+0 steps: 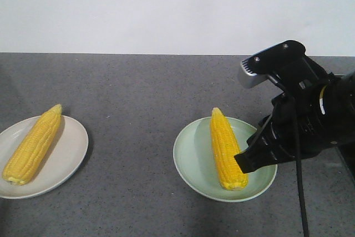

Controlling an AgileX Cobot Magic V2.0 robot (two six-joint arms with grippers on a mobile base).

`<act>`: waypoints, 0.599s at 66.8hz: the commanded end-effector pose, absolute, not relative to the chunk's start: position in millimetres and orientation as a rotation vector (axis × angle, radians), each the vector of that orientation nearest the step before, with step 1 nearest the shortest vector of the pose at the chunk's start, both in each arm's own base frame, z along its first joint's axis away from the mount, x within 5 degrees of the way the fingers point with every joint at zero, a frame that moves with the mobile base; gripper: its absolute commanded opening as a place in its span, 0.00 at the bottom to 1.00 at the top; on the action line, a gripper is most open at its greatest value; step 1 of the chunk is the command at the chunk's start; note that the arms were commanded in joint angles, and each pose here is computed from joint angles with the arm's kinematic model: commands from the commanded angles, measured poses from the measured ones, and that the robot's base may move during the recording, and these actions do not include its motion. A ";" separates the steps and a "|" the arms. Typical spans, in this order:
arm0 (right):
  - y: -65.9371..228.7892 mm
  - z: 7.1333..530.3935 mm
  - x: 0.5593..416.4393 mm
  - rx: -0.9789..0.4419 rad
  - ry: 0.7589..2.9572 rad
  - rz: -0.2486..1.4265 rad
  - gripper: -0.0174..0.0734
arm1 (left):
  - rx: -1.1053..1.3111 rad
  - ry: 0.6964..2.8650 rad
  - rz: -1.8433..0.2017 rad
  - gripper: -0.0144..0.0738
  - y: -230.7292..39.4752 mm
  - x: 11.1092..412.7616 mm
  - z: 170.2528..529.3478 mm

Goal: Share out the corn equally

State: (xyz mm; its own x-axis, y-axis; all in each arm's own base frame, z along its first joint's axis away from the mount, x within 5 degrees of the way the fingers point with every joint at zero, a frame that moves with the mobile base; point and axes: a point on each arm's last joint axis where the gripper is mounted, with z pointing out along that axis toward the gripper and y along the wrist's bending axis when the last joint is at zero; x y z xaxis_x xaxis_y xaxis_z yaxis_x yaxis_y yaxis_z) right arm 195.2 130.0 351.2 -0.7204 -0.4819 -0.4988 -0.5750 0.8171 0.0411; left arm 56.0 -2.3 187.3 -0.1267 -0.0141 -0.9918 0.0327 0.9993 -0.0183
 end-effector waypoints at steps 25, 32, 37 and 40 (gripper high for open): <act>121.1 370.9 193.8 -0.829 2.374 0.170 0.18 | -0.001 1.581 -0.051 0.15 -1.9 54.6 201.9; 113.7 376.0 196.7 -0.855 2.226 0.070 0.18 | -0.001 1.581 -0.051 0.15 -1.9 54.6 201.9; 102.9 377.6 200.7 -0.800 2.115 0.050 0.18 | -0.001 1.581 -0.051 0.15 -1.9 54.6 201.9; 92.3 380.0 201.9 -0.713 2.045 0.058 0.18 | -0.001 1.581 -0.051 0.15 -1.9 54.6 201.9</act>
State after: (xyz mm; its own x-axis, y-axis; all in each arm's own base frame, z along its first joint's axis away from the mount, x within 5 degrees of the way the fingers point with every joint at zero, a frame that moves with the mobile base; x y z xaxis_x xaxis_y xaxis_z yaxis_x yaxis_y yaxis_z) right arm 197.7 109.4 359.1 -0.5543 -0.5420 -0.6317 -0.5896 0.7914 -0.1616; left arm 56.0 -2.3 187.3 -0.1265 -0.0141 -0.9919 0.0327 0.9993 -0.0183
